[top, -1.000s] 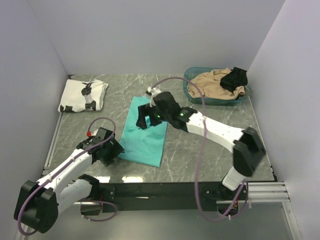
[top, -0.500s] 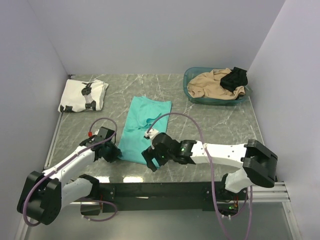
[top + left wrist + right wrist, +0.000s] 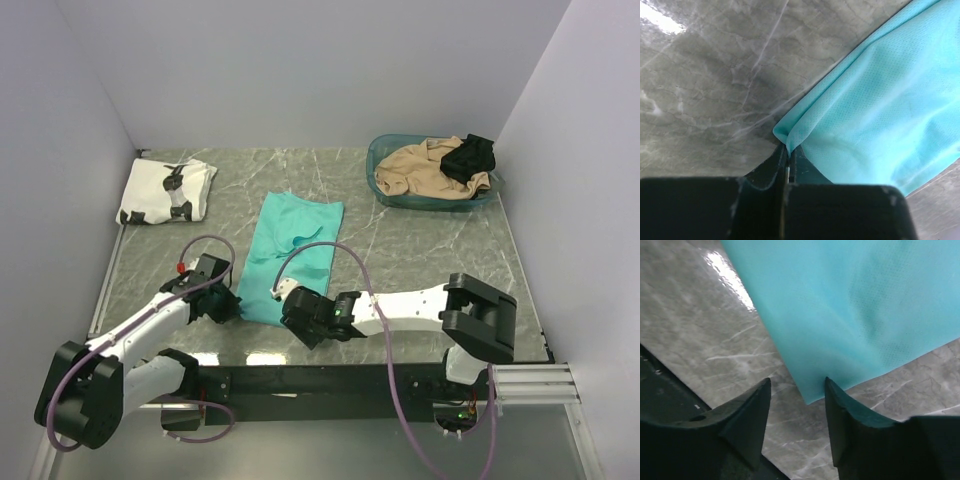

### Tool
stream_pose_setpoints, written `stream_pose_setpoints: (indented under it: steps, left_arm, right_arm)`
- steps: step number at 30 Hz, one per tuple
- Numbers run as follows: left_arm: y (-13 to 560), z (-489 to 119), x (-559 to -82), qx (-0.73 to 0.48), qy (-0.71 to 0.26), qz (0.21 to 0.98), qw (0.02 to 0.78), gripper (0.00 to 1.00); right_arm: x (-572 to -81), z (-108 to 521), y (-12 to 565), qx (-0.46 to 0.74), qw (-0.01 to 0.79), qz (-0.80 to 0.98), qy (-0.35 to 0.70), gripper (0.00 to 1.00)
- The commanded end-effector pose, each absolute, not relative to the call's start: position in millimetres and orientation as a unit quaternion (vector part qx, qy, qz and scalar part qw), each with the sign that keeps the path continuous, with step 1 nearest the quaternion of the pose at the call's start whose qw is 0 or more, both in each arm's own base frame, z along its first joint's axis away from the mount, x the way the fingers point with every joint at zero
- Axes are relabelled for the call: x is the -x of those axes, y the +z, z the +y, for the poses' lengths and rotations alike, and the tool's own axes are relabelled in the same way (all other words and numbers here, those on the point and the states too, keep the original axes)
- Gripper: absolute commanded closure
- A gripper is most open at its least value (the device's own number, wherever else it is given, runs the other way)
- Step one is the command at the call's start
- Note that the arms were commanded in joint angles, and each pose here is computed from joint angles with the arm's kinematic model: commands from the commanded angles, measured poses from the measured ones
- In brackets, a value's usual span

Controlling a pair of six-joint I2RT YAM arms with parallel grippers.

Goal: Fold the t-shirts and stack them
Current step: Fold the tshirt

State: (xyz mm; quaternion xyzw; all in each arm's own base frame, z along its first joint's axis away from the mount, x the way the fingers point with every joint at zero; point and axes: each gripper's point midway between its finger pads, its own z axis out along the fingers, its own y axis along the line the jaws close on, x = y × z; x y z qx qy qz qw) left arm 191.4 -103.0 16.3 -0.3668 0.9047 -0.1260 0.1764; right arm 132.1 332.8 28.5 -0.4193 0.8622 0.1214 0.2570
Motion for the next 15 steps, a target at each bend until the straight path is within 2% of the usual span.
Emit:
stream_pose_setpoints:
  steps: [1,7,10,15]
  left_arm:
    - [11.9,-90.7,-186.4,0.375,-0.1,0.903,0.184,0.99]
    - [18.1,-84.5,-186.6,0.382,-0.087,0.9,0.194,0.99]
    - [21.4,-82.7,-182.1,0.387,-0.081,0.9,0.187,0.99]
    - [39.0,-80.2,-181.0,0.395,-0.094,0.89,0.207,0.99]
  right_arm:
    - [-140.4,340.3,32.4,0.426,0.272,0.856,0.111,0.47]
    - [-129.7,326.7,15.7,0.438,0.235,0.863,0.088,0.67]
    - [-115.7,331.6,26.4,0.447,0.223,0.856,0.13,0.81]
    - [-78.0,358.5,58.9,0.466,0.187,0.824,0.263,0.87]
